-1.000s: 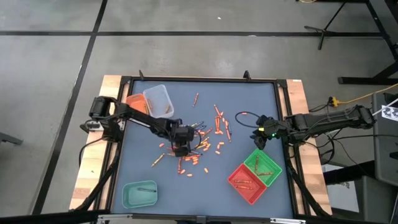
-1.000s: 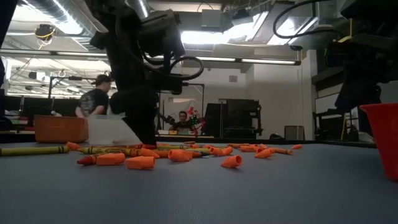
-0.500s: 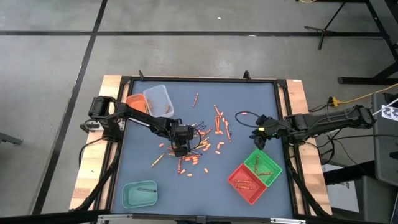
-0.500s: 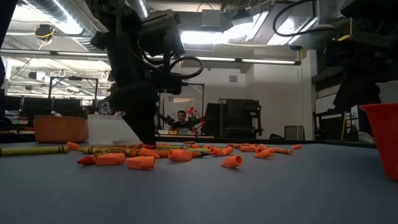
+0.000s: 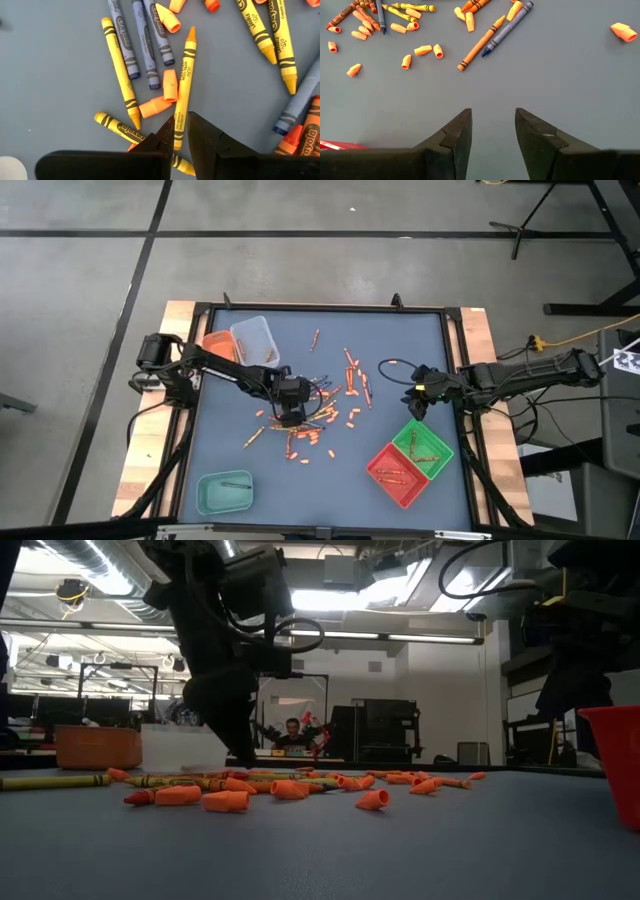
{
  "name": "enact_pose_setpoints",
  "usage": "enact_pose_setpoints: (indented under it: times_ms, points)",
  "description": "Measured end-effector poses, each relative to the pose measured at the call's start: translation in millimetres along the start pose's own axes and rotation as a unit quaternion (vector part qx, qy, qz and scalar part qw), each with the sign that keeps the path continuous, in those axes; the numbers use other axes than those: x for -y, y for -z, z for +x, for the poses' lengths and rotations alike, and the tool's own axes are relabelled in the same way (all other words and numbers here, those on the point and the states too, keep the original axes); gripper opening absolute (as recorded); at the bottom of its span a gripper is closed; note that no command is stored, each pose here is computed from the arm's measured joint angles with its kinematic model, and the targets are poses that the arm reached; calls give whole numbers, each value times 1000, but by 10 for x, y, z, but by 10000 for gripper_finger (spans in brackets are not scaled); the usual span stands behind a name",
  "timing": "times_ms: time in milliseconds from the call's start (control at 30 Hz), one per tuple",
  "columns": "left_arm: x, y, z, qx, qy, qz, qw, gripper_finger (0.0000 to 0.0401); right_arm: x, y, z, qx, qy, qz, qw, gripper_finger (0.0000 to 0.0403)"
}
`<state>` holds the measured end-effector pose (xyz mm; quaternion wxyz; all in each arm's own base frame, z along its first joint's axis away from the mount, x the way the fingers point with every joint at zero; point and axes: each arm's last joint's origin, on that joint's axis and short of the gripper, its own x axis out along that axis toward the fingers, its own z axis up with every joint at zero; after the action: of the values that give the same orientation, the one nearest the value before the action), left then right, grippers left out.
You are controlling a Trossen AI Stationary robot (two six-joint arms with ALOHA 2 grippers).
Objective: Sort crayons
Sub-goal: Put the yellow crayon into the orange bin
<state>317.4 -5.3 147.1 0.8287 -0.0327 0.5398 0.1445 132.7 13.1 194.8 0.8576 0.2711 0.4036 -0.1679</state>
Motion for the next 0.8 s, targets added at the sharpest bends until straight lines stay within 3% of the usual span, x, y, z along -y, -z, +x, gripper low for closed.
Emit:
enact_pose_setpoints:
  times_ms: [633,800]
  points:
    - [21,43,213,-35,14,2,999,37,1,0,0,0,0,0,1000,147]
    - [2,41,220,-36,12,-1,999,19,1,0,1,0,0,0,1000,147]
